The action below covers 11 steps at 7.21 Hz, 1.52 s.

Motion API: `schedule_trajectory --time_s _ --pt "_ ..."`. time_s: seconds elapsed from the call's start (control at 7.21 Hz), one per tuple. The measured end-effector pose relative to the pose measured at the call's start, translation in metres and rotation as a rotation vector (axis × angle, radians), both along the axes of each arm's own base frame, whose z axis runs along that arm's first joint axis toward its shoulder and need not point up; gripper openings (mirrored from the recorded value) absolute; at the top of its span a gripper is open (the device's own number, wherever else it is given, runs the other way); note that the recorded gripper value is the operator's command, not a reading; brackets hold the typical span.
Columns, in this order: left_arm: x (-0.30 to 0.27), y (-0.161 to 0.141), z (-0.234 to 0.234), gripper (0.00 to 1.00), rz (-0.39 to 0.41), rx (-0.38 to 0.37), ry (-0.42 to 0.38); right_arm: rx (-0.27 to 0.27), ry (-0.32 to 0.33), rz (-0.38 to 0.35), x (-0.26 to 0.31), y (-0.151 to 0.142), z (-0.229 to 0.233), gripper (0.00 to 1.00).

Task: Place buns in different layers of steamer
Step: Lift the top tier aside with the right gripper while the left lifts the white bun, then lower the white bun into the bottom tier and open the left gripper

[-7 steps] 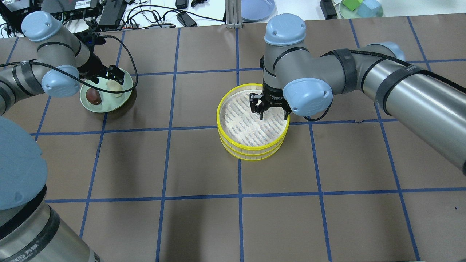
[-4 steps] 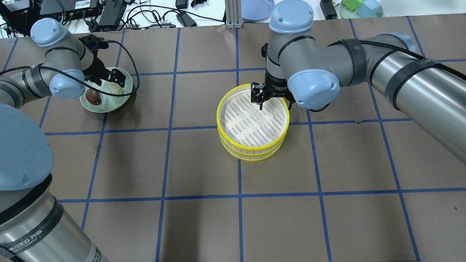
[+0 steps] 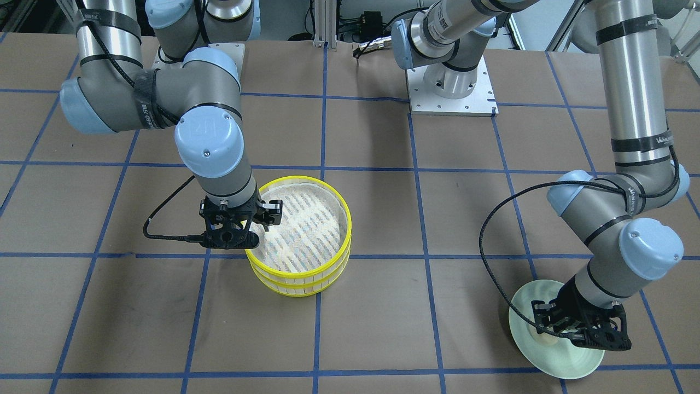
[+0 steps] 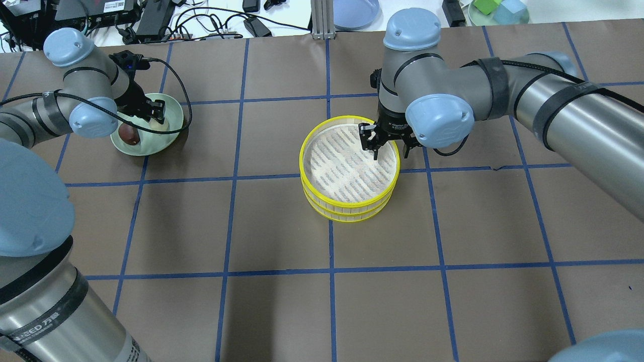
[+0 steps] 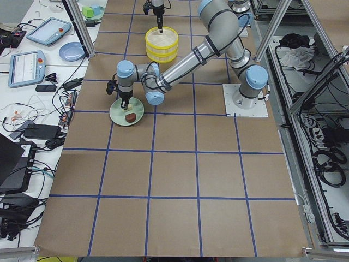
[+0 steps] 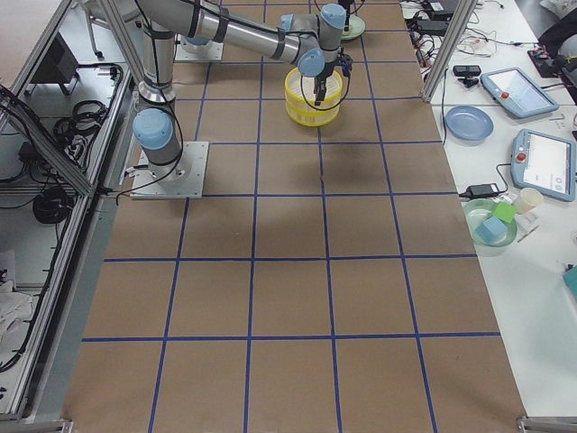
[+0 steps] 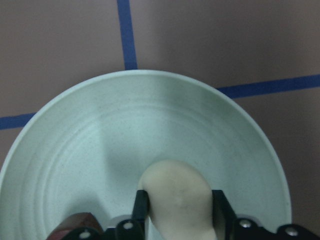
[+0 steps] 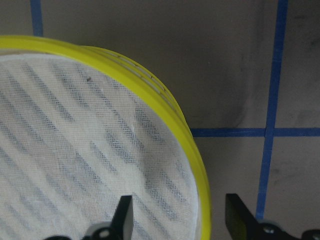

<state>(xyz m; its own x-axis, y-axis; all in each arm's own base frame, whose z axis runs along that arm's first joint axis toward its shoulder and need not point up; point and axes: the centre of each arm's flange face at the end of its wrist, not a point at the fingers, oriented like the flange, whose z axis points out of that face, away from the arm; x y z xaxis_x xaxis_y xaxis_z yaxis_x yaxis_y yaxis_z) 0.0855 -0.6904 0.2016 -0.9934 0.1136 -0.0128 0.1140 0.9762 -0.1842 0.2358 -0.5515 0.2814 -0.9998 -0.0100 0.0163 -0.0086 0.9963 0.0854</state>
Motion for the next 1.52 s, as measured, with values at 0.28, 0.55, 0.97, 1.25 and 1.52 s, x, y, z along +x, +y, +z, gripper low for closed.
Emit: schedule_trajectory --time_s 0.28,0.55,0.97,1.25,1.52 --pt "0.0 0.0 0.015 0.0 0.006 -0.016 -0.002 0.004 -0.001 -0.003 -0.002 -0.001 0.001 0.0" --pt "-0.008 0.006 0.056 0.0 0.009 -0.024 0.003 0.0 -0.004 -0.014 -0.009 0.003 0.031 0.0" --pt "-0.084 0.027 0.125 0.0 0.156 -0.012 0.061 0.025 0.023 0.028 -0.079 0.034 0.14 0.0" --pt "-0.168 0.044 0.149 0.0 0.272 0.003 0.14 0.044 0.083 0.101 -0.197 0.04 0.175 0.0" --pt "-0.248 0.067 0.159 0.0 0.342 0.024 0.203 0.065 0.082 0.133 -0.26 0.045 0.181 0.0"
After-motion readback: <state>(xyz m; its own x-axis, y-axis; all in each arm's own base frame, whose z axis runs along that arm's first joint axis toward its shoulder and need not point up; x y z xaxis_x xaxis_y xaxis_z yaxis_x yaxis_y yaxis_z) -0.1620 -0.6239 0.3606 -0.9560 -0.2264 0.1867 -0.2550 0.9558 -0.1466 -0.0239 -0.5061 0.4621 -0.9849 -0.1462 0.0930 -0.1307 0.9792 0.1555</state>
